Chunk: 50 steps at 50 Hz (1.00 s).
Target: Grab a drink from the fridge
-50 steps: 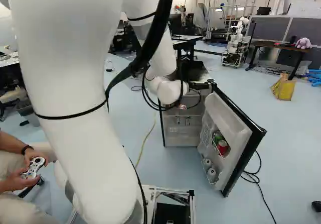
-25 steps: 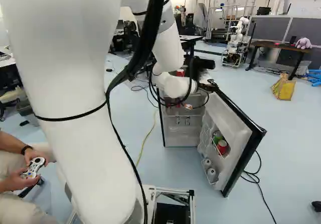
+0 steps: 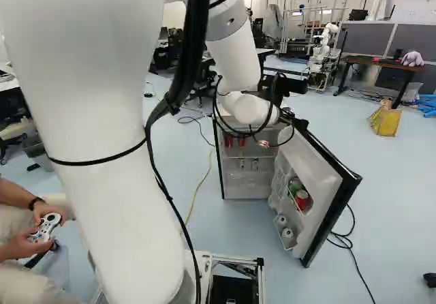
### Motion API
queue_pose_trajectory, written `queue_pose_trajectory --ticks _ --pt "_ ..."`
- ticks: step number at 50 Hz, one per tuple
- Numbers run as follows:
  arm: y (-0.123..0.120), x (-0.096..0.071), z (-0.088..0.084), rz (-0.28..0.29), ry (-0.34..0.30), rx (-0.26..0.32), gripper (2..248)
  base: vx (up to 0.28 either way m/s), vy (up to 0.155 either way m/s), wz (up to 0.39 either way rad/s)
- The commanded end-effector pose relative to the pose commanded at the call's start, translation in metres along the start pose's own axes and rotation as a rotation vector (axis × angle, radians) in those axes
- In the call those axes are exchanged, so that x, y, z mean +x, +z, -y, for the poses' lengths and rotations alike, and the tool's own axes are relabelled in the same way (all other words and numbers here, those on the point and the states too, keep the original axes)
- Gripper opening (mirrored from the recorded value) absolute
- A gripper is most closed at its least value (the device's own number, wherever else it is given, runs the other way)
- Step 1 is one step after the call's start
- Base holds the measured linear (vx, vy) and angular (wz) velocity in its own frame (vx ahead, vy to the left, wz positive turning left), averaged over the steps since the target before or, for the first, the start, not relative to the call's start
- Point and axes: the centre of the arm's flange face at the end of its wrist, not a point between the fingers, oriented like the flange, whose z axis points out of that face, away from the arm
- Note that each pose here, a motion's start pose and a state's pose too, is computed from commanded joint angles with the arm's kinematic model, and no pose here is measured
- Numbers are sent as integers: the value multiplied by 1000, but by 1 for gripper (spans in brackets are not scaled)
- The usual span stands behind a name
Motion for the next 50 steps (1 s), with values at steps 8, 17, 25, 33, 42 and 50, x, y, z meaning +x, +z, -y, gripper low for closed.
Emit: queue_pose_trajectory --ticks 8,17,25,33,42,50 --pt "3 7 -10 32 22 -23 247 0 0 0" --pt "5 15 -21 67 47 -46 247 0 0 0" --pt "7 21 -31 98 70 -66 247 0 0 0" --pt "9 28 -41 129 94 -83 247 0 0 0" --pt "16 30 -53 176 122 -103 247 0 0 0" --pt "23 31 -63 222 148 -118 247 0 0 0"
